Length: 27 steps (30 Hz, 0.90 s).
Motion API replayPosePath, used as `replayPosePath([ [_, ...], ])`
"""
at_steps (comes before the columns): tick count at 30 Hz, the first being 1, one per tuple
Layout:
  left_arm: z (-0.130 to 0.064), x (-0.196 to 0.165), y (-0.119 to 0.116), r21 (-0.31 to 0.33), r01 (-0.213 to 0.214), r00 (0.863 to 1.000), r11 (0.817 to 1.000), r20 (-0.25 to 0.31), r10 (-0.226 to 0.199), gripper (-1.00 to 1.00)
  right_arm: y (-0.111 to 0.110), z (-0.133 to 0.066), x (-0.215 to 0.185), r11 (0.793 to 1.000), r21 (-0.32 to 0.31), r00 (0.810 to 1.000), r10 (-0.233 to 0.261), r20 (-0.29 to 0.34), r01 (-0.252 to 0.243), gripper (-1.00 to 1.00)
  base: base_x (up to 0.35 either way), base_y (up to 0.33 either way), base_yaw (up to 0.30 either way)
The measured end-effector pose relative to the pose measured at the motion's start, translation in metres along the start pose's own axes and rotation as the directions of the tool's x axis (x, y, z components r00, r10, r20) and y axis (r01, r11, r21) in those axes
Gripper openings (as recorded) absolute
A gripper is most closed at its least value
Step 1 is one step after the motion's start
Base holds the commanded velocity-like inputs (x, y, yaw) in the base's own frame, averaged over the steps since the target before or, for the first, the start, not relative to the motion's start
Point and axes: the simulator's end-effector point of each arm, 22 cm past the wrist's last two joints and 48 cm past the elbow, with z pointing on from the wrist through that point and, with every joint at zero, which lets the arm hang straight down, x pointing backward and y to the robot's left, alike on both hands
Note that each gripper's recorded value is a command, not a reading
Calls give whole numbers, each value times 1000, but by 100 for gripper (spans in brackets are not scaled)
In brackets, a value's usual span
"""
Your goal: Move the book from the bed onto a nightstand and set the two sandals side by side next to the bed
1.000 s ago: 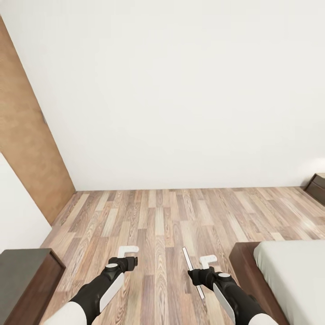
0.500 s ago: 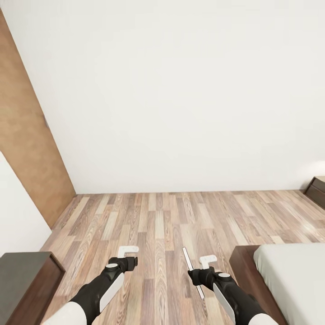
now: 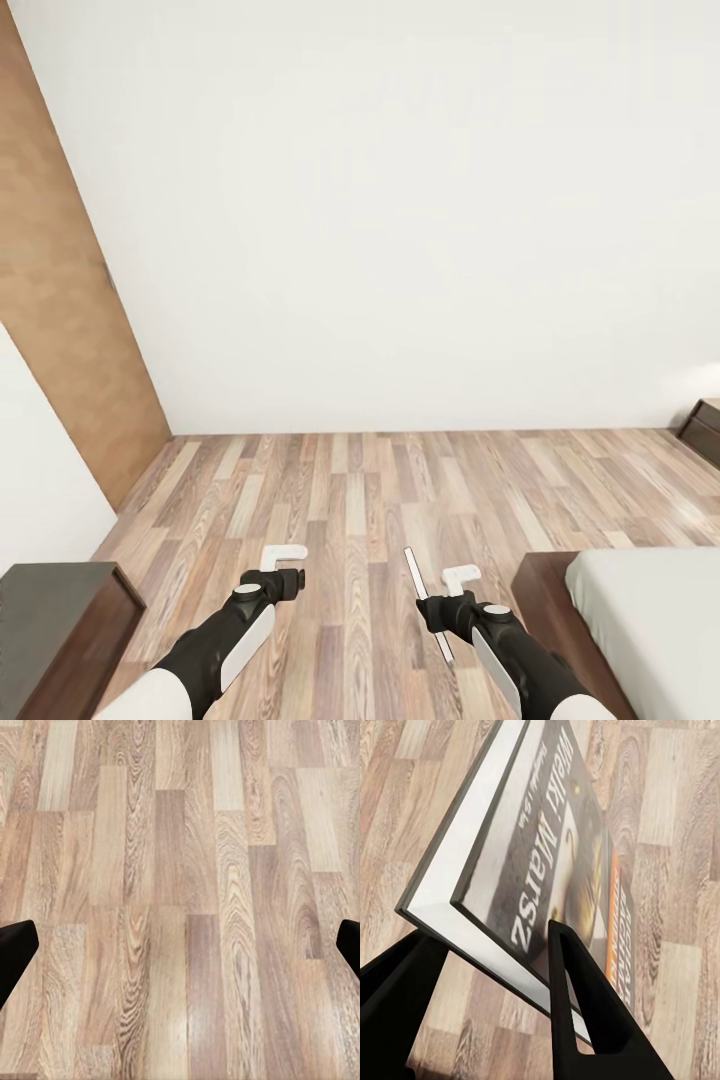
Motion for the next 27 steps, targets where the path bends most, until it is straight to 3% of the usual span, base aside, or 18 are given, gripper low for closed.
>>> replayPosePath([
  [10,-1,-7,-3,5,-11,1000,1000,22,11,100,0,0,0,1000,0,1000,0,1,0,-100,12,0,8],
  [20,-2,-9,0,0,-8,1000,1000,30,8,100,0,-1,-3,1000,3,1000,-3,9,3,-100,289,0,0],
  [27,-3,-12,-5,1,-5,999,1000,36,5,100,8,-11,-52,1000,-3,995,-18,98,18,-100,336,0,0],
])
